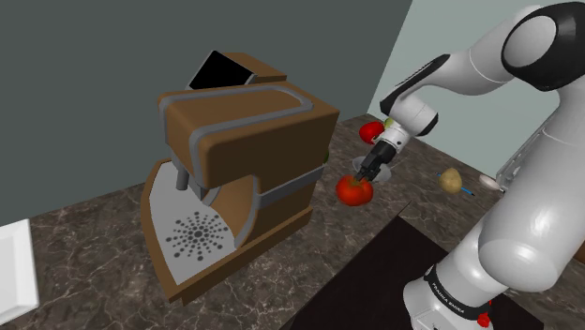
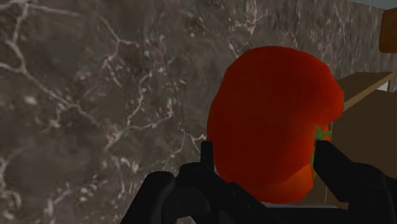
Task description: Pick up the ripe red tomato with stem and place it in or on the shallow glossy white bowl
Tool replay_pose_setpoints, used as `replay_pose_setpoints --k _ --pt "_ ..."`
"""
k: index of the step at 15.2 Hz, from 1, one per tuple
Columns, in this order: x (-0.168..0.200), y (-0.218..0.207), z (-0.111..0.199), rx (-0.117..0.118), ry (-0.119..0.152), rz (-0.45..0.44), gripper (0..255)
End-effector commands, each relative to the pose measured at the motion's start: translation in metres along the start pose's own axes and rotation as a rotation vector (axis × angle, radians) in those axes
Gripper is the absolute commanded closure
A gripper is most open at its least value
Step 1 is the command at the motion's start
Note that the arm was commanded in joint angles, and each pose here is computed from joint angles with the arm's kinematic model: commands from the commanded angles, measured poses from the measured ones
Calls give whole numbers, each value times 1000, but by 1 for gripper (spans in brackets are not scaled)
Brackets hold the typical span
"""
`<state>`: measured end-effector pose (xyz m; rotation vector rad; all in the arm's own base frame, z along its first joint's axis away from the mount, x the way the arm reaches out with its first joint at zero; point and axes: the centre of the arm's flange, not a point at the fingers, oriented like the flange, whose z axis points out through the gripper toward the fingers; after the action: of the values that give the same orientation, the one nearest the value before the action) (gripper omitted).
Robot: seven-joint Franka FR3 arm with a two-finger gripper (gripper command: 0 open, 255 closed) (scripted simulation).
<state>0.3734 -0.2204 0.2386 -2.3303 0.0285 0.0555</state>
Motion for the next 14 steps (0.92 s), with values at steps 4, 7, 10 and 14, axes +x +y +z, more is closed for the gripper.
replay_pose_setpoints --k 4,7,10,14 --pt "-2 -20 -18 0 0 0 255" --pt "-3 -32 -29 0 0 0 255" --pt "-4 -43 -40 0 0 0 255" --pt "-4 -55 -51 0 0 0 255"
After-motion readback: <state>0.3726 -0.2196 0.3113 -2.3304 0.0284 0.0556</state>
